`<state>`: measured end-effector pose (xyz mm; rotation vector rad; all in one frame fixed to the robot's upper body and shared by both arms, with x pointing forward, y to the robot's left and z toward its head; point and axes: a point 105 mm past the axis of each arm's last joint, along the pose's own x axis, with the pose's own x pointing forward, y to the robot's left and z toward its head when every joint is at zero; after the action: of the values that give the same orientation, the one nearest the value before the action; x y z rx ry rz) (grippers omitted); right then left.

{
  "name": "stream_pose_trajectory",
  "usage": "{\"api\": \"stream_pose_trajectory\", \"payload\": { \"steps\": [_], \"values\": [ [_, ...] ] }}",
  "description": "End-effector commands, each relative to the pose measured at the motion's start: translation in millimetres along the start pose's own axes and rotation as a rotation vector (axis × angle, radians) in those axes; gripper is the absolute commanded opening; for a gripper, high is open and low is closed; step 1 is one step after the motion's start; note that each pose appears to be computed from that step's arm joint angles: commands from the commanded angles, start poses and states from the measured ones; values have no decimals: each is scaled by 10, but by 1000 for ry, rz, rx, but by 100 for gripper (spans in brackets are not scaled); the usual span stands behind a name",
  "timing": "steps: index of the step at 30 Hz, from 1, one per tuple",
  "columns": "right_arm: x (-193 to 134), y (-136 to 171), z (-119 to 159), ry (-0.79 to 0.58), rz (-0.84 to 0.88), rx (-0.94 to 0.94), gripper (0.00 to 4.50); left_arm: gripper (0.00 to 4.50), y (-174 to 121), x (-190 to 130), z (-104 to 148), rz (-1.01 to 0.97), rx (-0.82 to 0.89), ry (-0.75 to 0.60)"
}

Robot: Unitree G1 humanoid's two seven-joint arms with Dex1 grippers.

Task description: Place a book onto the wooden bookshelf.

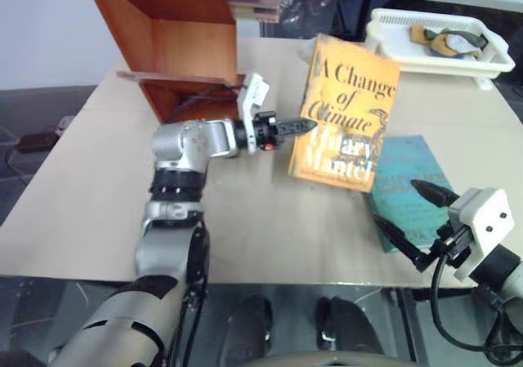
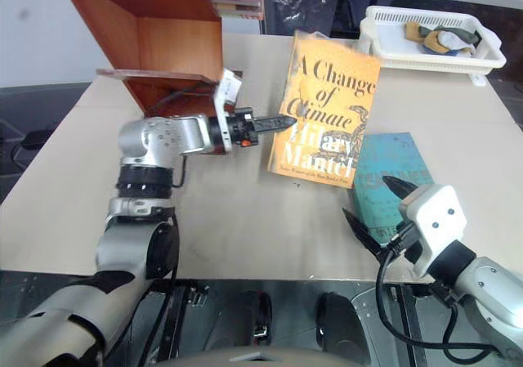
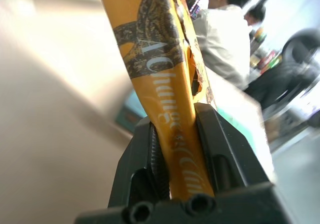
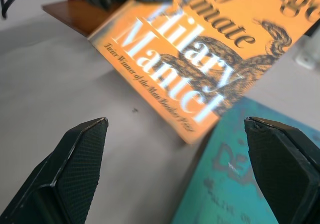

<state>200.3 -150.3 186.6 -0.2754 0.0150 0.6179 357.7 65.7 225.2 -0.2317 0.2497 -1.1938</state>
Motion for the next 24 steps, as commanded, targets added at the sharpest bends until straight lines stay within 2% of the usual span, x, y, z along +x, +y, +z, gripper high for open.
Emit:
{"api": "stream_pose_trajectory", "payload": {
  "steps": [1,8,10,12,15,19,21,24],
  "values": [
    [18,-64,72,-35,22,-5,450,89,-532,-212,305,-64,611,-10],
    [121,-125,114,-59,92,4,450,89,-760,-308,439,-9,1331,39],
    [133,-134,134,-71,125,-11,450,89,-845,-324,523,10,1474,29],
    [134,-190,210,-118,136,-16,450,89,-762,-400,666,127,1622,87],
    [149,-293,365,-210,151,2,450,89,-648,-537,928,276,1738,143],
    [201,-288,564,-328,241,-33,450,89,-584,-723,1240,418,1784,144],
    [221,-282,585,-352,279,-18,450,89,-512,-822,1306,445,1805,210],
    [248,-290,569,-354,314,-18,450,89,-399,-942,1264,439,1799,342]
  ]
}}
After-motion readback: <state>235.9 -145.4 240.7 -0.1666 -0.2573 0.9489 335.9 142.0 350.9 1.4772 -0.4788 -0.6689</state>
